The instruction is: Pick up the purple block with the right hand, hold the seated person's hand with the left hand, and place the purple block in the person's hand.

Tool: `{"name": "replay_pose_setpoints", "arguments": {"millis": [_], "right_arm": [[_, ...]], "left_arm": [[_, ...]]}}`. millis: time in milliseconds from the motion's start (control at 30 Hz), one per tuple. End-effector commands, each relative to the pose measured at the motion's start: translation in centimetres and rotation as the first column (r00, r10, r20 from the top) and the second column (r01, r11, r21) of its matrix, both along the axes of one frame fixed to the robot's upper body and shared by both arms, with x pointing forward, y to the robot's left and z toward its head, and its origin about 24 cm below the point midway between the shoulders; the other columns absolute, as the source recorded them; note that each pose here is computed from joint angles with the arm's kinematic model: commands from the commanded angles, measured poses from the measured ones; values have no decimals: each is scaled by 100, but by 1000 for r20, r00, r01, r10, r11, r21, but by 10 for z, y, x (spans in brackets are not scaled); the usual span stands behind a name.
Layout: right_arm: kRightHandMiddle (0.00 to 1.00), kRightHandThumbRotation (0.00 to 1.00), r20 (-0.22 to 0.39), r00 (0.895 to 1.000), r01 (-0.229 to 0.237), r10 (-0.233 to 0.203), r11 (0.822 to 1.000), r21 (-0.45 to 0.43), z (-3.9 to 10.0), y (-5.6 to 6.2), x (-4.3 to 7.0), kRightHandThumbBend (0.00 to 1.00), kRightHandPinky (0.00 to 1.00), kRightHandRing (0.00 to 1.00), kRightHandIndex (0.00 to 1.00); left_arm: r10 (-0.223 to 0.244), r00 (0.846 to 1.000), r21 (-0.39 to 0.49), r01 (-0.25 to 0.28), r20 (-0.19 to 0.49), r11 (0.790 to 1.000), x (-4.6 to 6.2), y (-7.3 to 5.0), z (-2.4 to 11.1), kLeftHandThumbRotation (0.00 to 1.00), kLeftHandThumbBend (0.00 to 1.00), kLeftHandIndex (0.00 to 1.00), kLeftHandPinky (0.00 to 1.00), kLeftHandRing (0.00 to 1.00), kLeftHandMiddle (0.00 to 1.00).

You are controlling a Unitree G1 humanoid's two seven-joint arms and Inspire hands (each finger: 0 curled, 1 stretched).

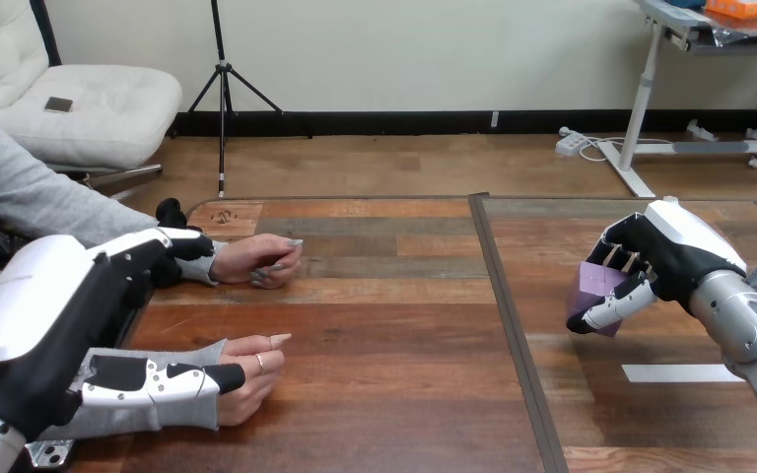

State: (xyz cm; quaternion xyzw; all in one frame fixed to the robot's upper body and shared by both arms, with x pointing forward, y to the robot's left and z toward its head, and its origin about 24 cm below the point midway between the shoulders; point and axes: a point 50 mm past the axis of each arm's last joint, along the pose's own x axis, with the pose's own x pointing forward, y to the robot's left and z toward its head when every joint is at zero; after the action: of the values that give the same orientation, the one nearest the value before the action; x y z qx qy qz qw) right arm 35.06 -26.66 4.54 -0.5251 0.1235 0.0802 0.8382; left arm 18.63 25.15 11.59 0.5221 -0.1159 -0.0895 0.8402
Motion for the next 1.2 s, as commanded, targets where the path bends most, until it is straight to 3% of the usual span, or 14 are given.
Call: {"name": "replay_pose_setpoints", "arguments": {"millis": [0, 267, 600, 1167], "right_arm": [[44, 0, 114, 993, -11, 8, 1000, 22, 26, 6, 14, 85, 33, 39, 45], [44, 0, 113, 994, -8, 4, 999, 35, 26, 6, 14, 85, 35, 40, 45], [44, 0, 108, 994, -4, 0, 999, 35, 25, 6, 14, 86, 34, 39, 44], [43, 0, 101, 995, -1, -2, 1000, 25, 25, 6, 14, 86, 32, 37, 45]], "left_arm": [[-48, 999, 87, 46, 15, 995, 11, -5, 4, 44, 100, 76, 60, 75, 78], [-42, 999, 182, 43, -8, 982, 16, -7, -1, 48, 100, 78, 64, 77, 80], [-17, 998, 218, 31, -63, 975, 20, -7, -8, 46, 100, 81, 73, 82, 85], [-9, 996, 236, 29, -83, 971, 22, -5, -15, 46, 100, 82, 76, 83, 85]]}}
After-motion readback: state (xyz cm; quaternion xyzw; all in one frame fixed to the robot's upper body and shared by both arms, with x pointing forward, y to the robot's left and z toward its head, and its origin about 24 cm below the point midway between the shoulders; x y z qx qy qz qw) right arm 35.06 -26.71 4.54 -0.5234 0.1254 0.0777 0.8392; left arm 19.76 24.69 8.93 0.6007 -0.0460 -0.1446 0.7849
